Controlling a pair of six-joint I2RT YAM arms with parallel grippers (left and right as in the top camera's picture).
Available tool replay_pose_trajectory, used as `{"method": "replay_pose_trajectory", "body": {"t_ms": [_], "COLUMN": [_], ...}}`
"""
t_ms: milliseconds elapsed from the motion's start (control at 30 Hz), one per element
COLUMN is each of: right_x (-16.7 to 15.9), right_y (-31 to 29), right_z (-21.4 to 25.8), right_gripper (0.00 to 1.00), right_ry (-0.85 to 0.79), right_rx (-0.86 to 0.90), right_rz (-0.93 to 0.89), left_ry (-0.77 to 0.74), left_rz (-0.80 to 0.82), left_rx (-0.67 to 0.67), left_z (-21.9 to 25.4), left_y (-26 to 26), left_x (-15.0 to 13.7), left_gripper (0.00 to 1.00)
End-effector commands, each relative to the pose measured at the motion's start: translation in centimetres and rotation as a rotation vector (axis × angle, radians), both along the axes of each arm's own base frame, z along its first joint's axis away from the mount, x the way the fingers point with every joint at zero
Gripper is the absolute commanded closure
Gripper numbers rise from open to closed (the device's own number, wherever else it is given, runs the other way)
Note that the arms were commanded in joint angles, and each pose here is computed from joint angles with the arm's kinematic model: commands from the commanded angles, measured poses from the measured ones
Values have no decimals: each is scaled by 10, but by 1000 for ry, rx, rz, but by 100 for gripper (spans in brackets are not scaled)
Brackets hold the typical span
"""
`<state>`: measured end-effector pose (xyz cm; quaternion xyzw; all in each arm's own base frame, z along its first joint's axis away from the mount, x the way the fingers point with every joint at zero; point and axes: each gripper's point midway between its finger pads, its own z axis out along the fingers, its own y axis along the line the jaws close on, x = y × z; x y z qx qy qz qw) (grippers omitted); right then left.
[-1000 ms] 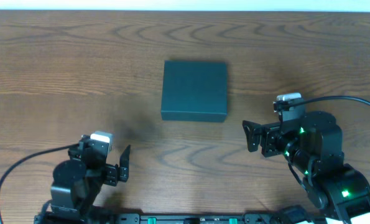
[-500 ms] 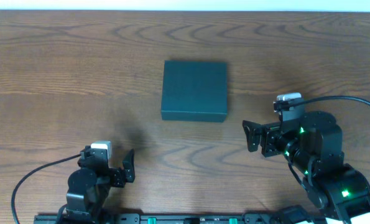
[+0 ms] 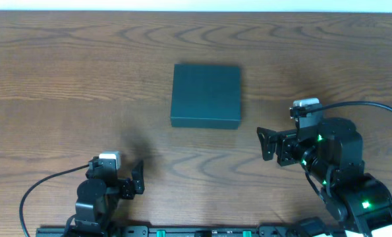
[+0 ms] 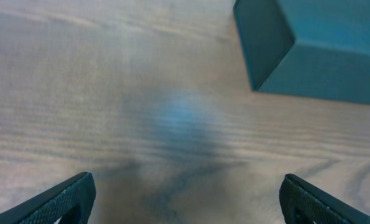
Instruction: Pack container
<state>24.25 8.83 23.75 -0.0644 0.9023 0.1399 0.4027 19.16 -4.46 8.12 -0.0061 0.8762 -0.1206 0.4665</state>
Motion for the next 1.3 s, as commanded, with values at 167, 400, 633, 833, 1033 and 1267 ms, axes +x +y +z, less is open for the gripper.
{"method": "replay_pose_trajectory", "body": {"t_ms": [167, 400, 633, 833, 1033, 1267], "right_x": [2, 2, 2, 0, -2, -19], "right_y": [-3, -3, -3, -5, -51, -95], "right_z": [4, 4, 4, 1, 6, -13], "right_gripper": [1, 1, 1, 1, 1, 1], "right_ry": [-9, -9, -9, -6, -115, -241], "right_rx": [-2, -2, -2, -30, -253, -240], "right_rz": [-13, -13, -13, -6, -108, -302], "left_ry": [-9, -9, -9, -9, -9, -9], "left_rz": [33, 32, 33, 33, 33, 33], "left_rx": [30, 30, 30, 30, 30, 30], "left_z": [-1, -1, -1, -1, -1, -1], "left_y": [8, 8, 8, 8, 8, 8], "left_x": [2, 2, 2, 2, 2, 2], "left_gripper": [4, 5, 5, 5, 4, 5]}}
